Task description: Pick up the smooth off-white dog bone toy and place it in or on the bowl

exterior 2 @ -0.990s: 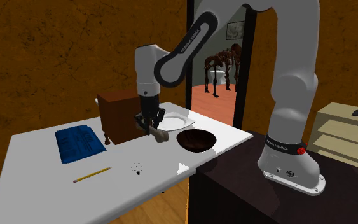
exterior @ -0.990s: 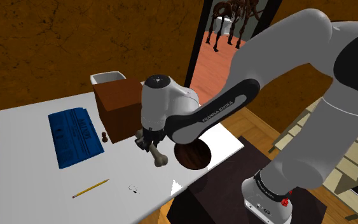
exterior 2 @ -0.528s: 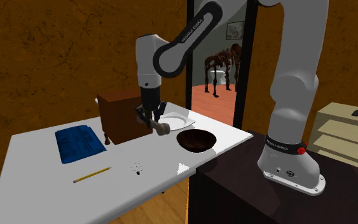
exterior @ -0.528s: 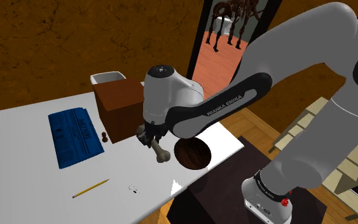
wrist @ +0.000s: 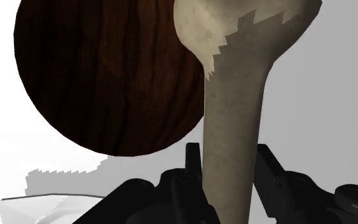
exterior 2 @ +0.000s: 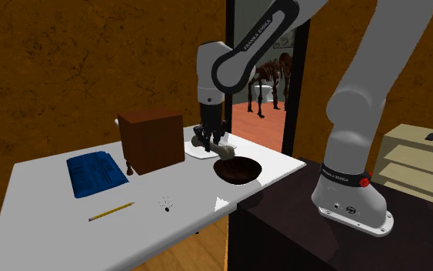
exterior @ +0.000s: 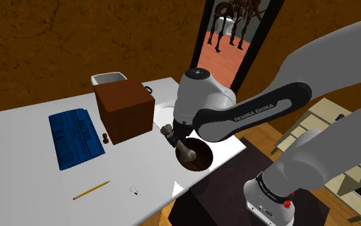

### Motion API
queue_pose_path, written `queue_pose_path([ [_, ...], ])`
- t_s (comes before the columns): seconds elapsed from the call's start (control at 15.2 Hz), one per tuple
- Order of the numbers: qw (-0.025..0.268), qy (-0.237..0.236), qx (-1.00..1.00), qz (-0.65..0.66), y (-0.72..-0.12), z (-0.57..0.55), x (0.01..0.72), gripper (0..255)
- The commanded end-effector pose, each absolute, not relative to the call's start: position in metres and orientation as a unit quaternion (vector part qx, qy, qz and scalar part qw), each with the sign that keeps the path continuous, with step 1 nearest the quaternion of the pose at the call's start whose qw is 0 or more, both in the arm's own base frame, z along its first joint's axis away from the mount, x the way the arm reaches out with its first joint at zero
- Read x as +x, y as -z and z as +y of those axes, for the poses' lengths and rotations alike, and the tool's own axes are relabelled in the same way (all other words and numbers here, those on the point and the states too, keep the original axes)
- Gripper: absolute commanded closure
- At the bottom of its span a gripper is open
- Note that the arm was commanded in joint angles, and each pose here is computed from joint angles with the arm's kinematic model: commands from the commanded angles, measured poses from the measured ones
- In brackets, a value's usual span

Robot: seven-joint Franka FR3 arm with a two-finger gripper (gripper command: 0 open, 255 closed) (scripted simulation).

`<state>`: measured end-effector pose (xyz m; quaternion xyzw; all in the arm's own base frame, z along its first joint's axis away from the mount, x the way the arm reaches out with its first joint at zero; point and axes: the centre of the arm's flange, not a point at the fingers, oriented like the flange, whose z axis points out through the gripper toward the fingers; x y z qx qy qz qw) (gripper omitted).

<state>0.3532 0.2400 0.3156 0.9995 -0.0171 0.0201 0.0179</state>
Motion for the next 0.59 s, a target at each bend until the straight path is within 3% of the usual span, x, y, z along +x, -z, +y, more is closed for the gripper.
queue_pose_path([
  [0.0, 0.016, -0.02, 1.0, -0.017, -0.319, 0.215, 0.339, 255],
  [0.53, 0.016, -0.02, 1.0, -0.017, -0.31, 0.148, 0.302, 255],
])
